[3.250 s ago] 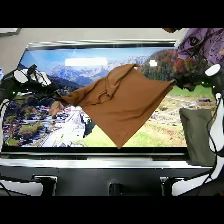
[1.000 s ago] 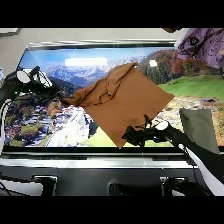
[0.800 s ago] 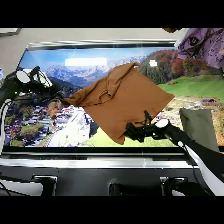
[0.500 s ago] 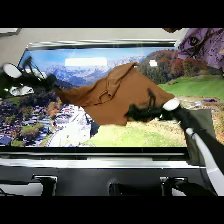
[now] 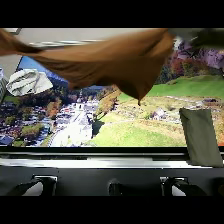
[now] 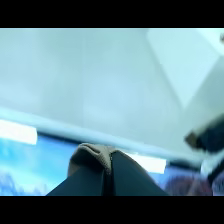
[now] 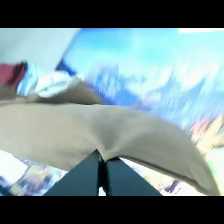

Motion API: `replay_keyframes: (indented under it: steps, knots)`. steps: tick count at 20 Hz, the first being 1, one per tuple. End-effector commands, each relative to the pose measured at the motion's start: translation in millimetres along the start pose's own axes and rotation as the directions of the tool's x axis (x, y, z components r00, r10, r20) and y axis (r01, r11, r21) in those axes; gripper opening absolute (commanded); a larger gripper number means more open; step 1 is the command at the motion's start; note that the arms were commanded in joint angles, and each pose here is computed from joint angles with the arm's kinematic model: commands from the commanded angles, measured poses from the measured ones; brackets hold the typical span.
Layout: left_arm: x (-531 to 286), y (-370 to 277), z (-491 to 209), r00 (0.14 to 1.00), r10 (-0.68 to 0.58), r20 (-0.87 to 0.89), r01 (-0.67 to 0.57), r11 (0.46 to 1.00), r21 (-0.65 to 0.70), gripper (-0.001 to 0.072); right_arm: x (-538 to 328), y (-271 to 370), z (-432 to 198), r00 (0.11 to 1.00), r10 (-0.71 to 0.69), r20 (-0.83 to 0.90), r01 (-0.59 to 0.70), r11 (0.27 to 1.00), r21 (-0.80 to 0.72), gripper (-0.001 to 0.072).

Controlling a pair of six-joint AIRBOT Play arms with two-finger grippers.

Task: Fold the clothes and pants, and hang the long-sleeved shirts on hangers.

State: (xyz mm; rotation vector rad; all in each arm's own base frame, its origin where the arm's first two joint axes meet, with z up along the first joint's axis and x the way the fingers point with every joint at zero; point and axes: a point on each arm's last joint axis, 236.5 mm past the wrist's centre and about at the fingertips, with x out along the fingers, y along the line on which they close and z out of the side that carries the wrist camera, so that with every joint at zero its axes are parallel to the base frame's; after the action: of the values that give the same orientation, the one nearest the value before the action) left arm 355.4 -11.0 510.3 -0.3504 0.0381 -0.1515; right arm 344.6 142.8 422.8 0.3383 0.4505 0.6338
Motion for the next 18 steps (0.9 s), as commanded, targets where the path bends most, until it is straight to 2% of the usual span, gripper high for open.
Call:
replay_keyframes:
  steps: [1,4,7,10,12,15,18]
  knots:
    - [-125,-33,50,0.968,0.046,0.248,-0.076,0.991,0.111,0.0016,-94,45,13,0.980,-0.121,0.159,0.134,0.988,-0.076,0.0026]
    - [-180,-32,62,0.929,0.121,0.351,-0.175,0.976,0.126,0.0016,-137,57,12,0.950,-0.189,0.251,0.207,0.977,-0.047,0.0026]
    - [-158,-19,56,0.941,0.147,0.306,-0.192,0.974,0.121,0.0016,-129,48,10,0.952,-0.202,0.228,0.200,0.979,0.035,0.0026]
    - [-76,9,29,0.979,0.140,0.146,-0.160,0.978,0.132,0.0016,-78,1,-6,0.969,-0.233,0.083,0.216,0.961,0.173,0.0026]
    - [-5,42,-6,0.990,0.143,0.005,-0.143,0.985,0.093,0.0016,-33,-44,-24,0.966,-0.255,-0.042,0.257,0.935,0.242,0.0027]
    - [104,97,-85,0.968,0.124,-0.216,-0.120,0.992,0.031,0.0016,39,-117,-58,0.935,-0.268,-0.232,0.333,0.891,0.310,0.0027]
    - [195,146,-181,0.921,0.129,-0.368,-0.131,0.991,0.019,0.0015,113,-192,-90,0.902,-0.267,-0.339,0.384,0.855,0.348,0.0027]
